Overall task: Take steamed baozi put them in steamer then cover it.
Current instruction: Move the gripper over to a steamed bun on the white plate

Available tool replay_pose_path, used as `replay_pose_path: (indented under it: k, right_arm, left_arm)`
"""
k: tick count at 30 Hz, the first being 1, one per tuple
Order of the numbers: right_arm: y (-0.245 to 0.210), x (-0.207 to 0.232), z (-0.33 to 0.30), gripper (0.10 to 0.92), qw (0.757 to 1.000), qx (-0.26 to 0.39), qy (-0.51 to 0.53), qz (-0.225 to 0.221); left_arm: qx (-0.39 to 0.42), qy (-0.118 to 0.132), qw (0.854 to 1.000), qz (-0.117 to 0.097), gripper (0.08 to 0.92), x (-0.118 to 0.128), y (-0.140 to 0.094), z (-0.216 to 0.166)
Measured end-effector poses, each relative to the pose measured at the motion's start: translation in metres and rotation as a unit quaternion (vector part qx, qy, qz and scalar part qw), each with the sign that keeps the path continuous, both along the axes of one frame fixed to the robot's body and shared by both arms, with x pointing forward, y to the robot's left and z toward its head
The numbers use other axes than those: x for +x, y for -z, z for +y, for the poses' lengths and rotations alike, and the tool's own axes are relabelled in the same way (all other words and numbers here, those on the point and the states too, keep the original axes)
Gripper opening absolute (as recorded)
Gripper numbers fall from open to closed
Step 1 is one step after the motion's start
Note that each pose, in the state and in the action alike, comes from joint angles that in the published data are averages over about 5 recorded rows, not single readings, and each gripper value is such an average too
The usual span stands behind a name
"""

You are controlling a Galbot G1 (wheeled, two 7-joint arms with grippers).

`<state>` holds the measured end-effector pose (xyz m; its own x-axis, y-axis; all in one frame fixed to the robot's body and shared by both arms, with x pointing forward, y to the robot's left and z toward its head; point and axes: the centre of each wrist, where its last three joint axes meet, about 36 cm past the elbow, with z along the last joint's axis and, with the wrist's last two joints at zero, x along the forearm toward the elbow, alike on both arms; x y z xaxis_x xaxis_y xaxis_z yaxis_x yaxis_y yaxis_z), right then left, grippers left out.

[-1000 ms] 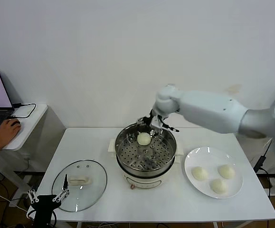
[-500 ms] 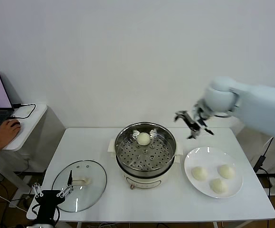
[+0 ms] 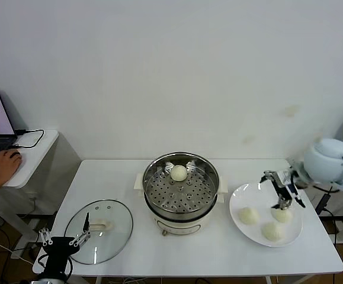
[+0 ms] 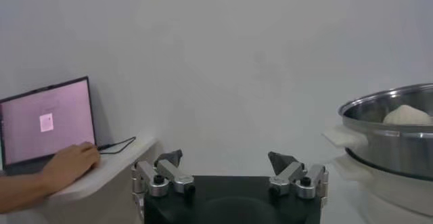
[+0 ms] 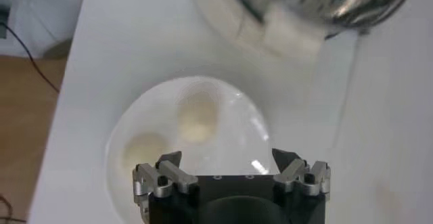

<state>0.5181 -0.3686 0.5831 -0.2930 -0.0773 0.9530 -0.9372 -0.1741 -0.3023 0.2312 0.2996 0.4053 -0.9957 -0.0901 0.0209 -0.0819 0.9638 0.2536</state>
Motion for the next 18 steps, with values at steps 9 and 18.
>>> replay_pose_path:
  k: [9, 18]
  right_arm:
    - [0.054, 0.014, -0.005, 0.823, 1.000, 0.004, 0.020, 0.010]
    - [0.093, 0.029, 0.000, 0.823, 0.999, 0.010, 0.031, 0.021]
  left_arm:
    - [0.003, -0.010, 1.000, 0.007, 0.823, -0.003, 0.002, 0.004]
    - [0.007, -0.018, 1.000, 0.012, 0.823, -0.004, 0.005, 0.008]
